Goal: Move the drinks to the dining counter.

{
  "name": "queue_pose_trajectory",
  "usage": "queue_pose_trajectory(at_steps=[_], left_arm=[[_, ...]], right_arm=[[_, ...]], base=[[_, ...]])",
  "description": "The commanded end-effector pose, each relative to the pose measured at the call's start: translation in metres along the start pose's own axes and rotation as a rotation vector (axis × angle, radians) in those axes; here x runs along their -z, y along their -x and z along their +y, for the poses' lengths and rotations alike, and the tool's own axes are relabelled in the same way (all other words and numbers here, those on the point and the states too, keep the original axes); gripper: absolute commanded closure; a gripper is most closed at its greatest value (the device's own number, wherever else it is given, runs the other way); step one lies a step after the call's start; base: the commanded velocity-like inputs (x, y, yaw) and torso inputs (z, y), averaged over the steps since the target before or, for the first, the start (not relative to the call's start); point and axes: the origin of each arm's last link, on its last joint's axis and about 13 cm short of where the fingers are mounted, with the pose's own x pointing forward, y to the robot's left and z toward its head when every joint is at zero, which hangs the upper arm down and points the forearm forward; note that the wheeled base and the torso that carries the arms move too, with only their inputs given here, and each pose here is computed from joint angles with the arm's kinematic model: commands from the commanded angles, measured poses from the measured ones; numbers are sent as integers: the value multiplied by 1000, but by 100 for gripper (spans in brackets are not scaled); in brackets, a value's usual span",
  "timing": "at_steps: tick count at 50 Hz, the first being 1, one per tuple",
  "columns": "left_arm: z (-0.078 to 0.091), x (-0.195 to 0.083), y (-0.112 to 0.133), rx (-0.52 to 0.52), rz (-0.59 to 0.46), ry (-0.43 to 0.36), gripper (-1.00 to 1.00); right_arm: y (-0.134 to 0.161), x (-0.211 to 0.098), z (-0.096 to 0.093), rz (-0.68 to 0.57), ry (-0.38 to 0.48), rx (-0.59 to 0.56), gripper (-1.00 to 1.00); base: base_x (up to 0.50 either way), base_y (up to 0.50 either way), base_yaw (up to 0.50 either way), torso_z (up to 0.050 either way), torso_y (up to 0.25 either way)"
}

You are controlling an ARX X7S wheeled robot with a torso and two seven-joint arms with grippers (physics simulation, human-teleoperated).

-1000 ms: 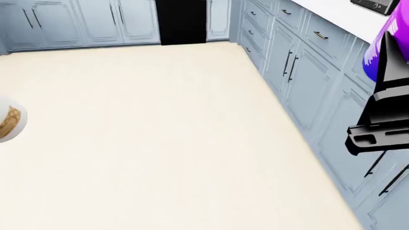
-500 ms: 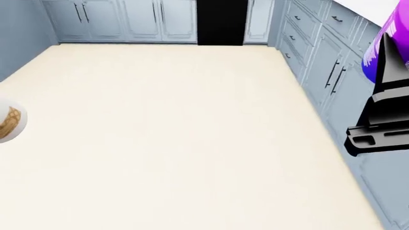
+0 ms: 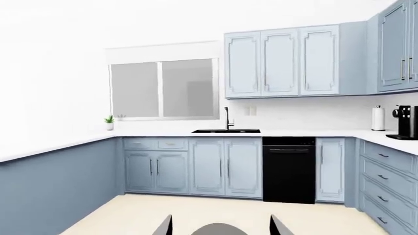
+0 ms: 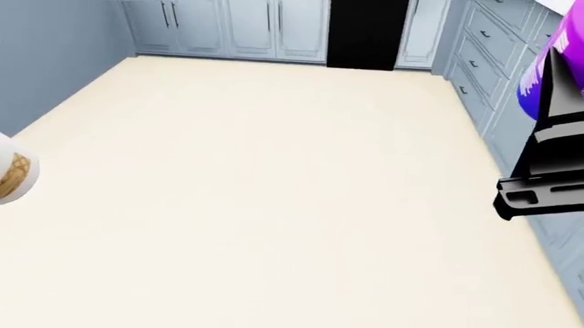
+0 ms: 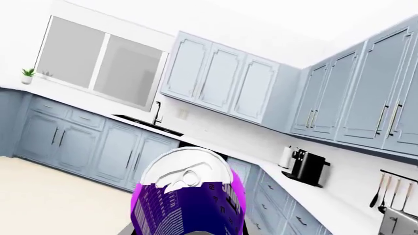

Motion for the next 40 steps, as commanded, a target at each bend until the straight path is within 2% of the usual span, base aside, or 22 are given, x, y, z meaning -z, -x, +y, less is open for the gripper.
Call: queue_pose_trajectory(at_steps=[1, 3, 4, 7, 8, 40], left_arm=[[0, -3, 0, -5, -14, 9, 100], [0, -2, 0, -4, -13, 10, 100], [1, -2, 0, -5, -12, 11, 100], [1, -2, 0, -6, -12, 10, 100], [1, -3, 0, -5, -13, 12, 100], [1, -3, 1, -7, -15, 9, 100]], right_arm=[[-1, -2, -3, -37, -31, 31, 100], [-1, -3, -3, -39, -41, 26, 100], [-1, -3, -4, -43, -73, 27, 100], [0, -2, -4, -27, -14, 47, 100], [1, -3, -2, -41, -9, 12, 100], [0, -2, -1, -46, -2, -2, 100]], base=[[0, 0, 0, 0, 0], [0, 0, 0, 0, 0], [0, 0, 0, 0, 10], [0, 0, 0, 0, 0], [-495, -73, 0, 0, 0], [-495, -73, 0, 0, 1]])
